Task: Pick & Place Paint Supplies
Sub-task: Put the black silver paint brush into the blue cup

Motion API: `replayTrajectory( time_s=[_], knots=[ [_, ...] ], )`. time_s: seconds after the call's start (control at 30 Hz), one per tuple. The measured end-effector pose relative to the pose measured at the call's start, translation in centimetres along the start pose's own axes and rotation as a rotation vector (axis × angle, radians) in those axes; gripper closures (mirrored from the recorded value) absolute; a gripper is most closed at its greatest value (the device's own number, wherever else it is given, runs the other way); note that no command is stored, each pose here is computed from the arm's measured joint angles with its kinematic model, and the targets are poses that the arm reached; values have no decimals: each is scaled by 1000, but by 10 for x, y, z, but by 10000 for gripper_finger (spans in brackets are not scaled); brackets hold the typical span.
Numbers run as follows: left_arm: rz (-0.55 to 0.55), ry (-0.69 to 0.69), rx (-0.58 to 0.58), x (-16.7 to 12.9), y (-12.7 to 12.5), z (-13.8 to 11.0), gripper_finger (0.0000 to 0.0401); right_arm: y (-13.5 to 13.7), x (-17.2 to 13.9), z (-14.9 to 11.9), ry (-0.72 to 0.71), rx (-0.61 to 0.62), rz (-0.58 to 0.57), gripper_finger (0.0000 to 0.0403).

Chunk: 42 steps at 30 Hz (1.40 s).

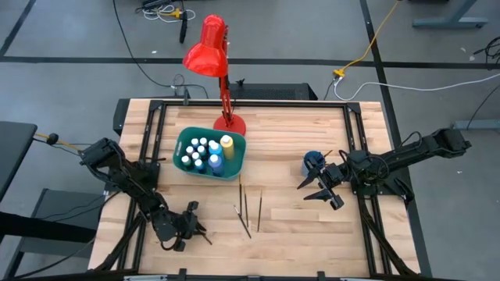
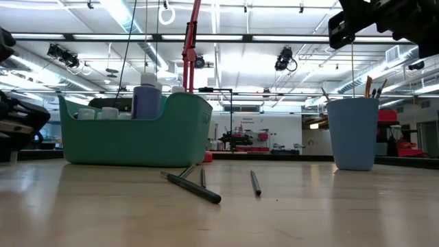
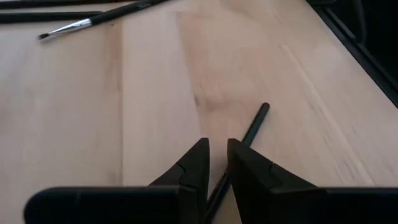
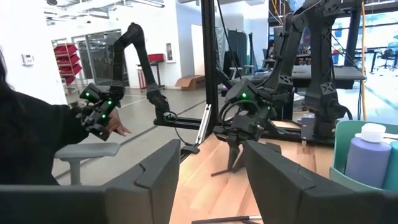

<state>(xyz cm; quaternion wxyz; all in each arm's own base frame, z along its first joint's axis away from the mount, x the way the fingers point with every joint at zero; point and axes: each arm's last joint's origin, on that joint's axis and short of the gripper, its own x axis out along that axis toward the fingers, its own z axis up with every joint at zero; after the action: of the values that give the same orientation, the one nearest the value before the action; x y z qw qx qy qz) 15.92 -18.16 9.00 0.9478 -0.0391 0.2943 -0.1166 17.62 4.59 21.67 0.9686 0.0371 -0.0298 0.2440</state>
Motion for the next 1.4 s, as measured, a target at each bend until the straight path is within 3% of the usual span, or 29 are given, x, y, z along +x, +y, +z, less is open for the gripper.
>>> replayTrajectory(
  time_s=[0.53, 0.77, 1.0, 1.4],
  knots=[
    [-98, -56, 135, -2, -8, 6, 336, 0, 0, -4, 42, 3, -4, 213],
    [-183, -8, 83, -2, -10, 5, 336, 0, 0, -5, 48, 32, -2, 213],
    [-93, -49, 145, -1, -8, 6, 345, 0, 0, -5, 50, 32, -2, 213],
    [-93, -12, 96, 0, -4, 4, 356, 0, 0, -5, 49, 2, -1, 213]
  ],
)
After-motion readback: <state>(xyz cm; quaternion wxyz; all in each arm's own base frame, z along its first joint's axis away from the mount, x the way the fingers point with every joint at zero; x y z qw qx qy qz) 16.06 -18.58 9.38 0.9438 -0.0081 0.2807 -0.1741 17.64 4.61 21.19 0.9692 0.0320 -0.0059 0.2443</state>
